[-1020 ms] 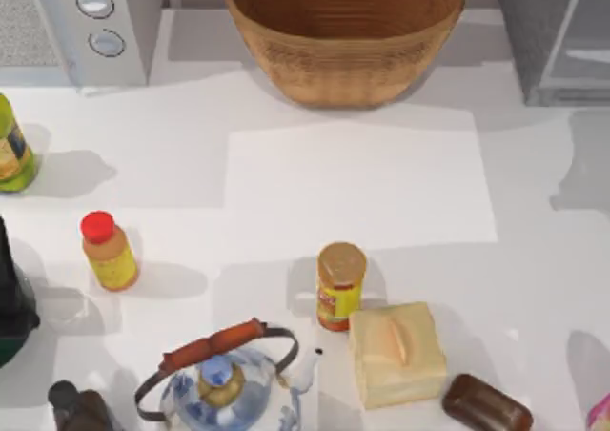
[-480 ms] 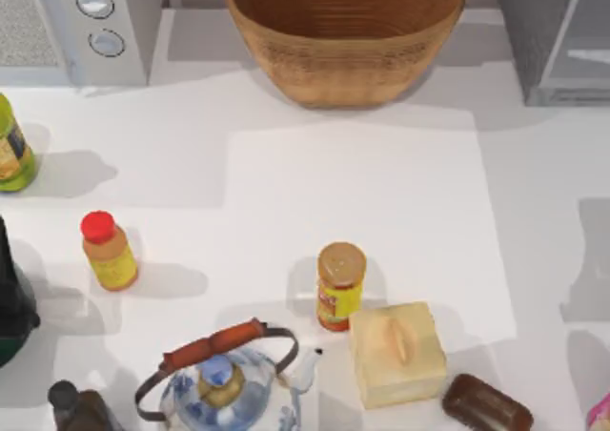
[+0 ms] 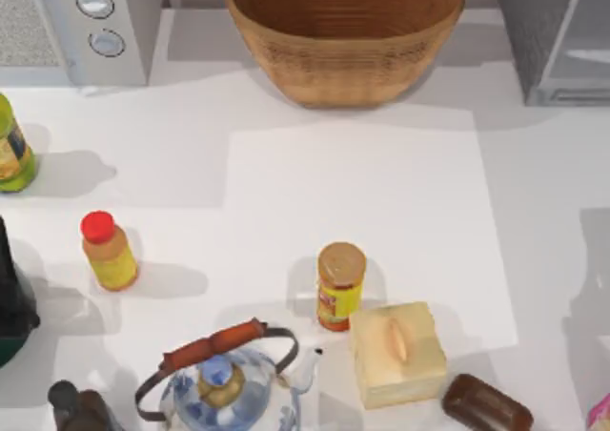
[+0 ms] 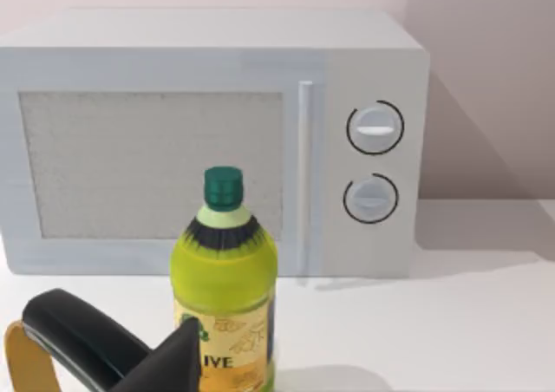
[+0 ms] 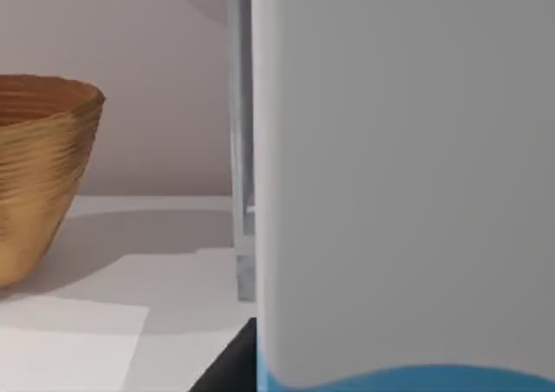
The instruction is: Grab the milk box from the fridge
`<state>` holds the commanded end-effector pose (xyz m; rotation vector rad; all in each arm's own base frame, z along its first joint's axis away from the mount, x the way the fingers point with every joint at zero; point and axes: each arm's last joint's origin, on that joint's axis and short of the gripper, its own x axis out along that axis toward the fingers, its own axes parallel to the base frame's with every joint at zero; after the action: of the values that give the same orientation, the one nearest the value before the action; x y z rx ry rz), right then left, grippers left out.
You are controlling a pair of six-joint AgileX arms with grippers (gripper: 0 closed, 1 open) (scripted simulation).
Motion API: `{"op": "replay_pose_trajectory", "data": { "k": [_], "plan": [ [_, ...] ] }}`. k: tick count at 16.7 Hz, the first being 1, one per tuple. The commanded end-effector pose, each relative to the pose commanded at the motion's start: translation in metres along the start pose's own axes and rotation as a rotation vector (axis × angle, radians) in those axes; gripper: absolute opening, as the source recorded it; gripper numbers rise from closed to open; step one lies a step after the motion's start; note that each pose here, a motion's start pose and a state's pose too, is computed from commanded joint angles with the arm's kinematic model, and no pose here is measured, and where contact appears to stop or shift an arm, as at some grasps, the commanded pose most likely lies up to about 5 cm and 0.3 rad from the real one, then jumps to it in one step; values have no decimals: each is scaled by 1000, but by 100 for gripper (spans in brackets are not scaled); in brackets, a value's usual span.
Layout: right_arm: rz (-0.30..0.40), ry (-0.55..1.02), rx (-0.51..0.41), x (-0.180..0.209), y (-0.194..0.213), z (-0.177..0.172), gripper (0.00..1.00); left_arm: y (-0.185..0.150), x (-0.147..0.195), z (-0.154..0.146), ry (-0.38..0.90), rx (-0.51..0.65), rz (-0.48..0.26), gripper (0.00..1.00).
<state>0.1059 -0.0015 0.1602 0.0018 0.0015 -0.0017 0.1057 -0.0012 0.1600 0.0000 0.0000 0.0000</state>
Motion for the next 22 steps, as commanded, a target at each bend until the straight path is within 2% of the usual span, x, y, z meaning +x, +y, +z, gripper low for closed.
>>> {"op": "replay_pose_trajectory", "data": {
  "k": [3, 6, 10, 15, 18, 22],
  "plan": [
    [13, -6, 0, 1, 1, 5, 0, 0, 0, 0, 0, 0, 0, 100],
    [65, -21, 0, 7, 7, 22, 0, 0, 0, 0, 0, 0, 0, 100],
    [181, -34, 0, 32, 25, 55, 0, 0, 0, 0, 0, 0, 0, 100],
    [367, -33, -3, 92, 74, 80, 0, 0, 0, 0, 0, 0, 0, 100],
    [481, -23, -6, 131, 119, 72, 0, 0, 0, 0, 0, 0, 0, 100],
    [617, -5, -8, 167, 184, 35, 0, 0, 0, 0, 0, 0, 0, 100]
  ]
}}
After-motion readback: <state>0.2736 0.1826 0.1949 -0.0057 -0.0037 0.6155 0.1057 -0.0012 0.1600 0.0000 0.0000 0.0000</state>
